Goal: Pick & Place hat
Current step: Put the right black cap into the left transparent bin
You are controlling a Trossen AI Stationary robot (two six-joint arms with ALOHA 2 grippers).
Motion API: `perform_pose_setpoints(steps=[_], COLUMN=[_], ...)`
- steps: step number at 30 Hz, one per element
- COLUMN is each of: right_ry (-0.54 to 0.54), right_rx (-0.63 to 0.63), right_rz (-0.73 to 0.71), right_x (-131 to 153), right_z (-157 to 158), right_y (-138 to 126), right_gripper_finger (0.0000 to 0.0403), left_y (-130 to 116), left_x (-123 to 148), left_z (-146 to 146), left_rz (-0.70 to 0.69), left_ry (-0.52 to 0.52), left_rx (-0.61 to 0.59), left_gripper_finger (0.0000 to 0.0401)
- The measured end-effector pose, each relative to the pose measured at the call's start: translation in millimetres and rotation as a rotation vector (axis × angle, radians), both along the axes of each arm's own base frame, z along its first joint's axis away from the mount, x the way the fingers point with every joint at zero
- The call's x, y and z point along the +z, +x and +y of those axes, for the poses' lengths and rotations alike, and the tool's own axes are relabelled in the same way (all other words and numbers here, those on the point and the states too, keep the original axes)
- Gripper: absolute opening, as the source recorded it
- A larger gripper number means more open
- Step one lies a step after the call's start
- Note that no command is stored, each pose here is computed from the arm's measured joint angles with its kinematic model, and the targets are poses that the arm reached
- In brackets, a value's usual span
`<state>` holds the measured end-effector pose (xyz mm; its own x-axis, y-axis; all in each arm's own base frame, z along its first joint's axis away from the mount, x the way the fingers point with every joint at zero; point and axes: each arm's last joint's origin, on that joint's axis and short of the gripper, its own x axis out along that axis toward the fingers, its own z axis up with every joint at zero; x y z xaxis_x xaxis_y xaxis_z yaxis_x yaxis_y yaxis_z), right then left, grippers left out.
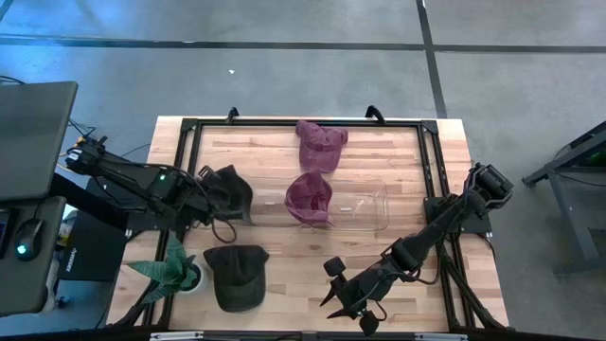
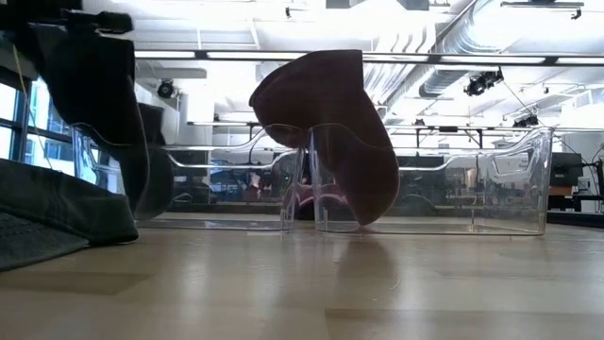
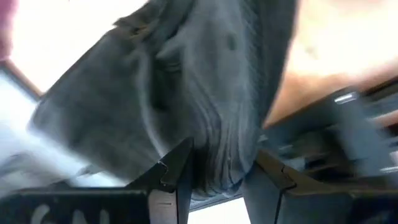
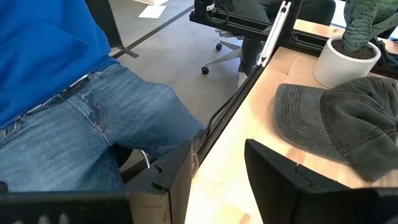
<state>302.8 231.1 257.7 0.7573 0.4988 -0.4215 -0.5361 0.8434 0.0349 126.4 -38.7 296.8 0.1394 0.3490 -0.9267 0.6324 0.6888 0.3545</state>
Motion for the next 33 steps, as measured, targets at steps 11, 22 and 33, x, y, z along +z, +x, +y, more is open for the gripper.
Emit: perform_pose_setpoints(steps=[11, 22, 33], right_ry=[0.004, 0.004, 0.018], right_rx=[-0.003, -0.010, -0.026], right_rz=[-0.005, -0.006, -0.013], right_x=[0.6, 0.6, 1.8], right_z=[-0.5, -2.8, -6.4], right_y=[0.8, 2.5, 5.8], right_gripper_finger=[0.0142, 0.0142, 0.0142], left_y=[0.8, -2.6, -1.0], left_x=[1.1, -0.6, 48.0], left_z=[2.2, -7.3, -9.2], left_rz=[-0.065, 0.001, -0.161], left_ry=[0.070, -0.292, -0.453], left_rx=[0.077, 0.409, 0.496], left_gripper_finger=[0.0117, 0.0201, 0.0205])
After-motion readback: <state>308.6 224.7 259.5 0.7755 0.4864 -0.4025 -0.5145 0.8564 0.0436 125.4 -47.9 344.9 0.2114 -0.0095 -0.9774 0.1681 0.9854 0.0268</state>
